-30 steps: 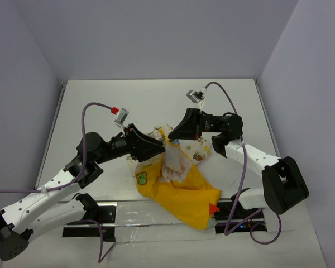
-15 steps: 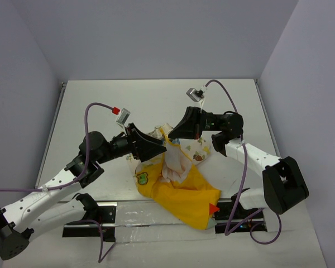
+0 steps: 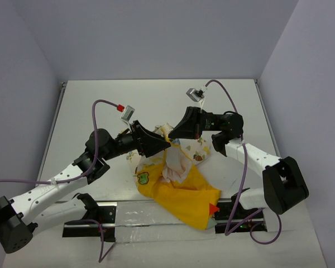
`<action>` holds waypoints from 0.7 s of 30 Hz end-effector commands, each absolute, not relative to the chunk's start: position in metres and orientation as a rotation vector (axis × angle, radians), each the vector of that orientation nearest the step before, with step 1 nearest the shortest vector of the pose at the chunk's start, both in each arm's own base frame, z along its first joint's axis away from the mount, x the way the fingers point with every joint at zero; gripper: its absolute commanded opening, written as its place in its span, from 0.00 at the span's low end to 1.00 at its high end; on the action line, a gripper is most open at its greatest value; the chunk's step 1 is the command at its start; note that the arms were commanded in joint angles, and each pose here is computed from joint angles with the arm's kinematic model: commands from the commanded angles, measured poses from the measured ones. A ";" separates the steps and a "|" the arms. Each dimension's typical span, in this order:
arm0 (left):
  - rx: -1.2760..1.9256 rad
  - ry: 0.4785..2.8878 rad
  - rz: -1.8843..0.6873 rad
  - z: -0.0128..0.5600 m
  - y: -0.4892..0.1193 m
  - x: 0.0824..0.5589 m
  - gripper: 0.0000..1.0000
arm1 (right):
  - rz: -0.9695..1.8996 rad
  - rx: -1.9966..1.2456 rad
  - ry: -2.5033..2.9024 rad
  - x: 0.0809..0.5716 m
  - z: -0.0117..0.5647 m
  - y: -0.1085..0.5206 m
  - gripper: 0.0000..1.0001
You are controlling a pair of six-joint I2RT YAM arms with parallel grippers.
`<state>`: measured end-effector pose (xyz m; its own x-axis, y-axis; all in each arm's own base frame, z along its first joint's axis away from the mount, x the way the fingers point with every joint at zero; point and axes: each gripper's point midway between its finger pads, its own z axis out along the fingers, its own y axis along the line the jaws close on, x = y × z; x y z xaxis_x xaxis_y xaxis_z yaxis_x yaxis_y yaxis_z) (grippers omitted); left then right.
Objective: Zip up the jacket
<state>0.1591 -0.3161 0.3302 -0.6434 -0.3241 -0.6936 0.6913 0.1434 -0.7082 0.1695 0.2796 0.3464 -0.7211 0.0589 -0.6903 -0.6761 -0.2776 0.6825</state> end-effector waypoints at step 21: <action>0.256 1.386 -1.786 0.359 -0.301 0.147 0.47 | 1.825 -1.036 0.961 0.129 0.400 0.259 0.00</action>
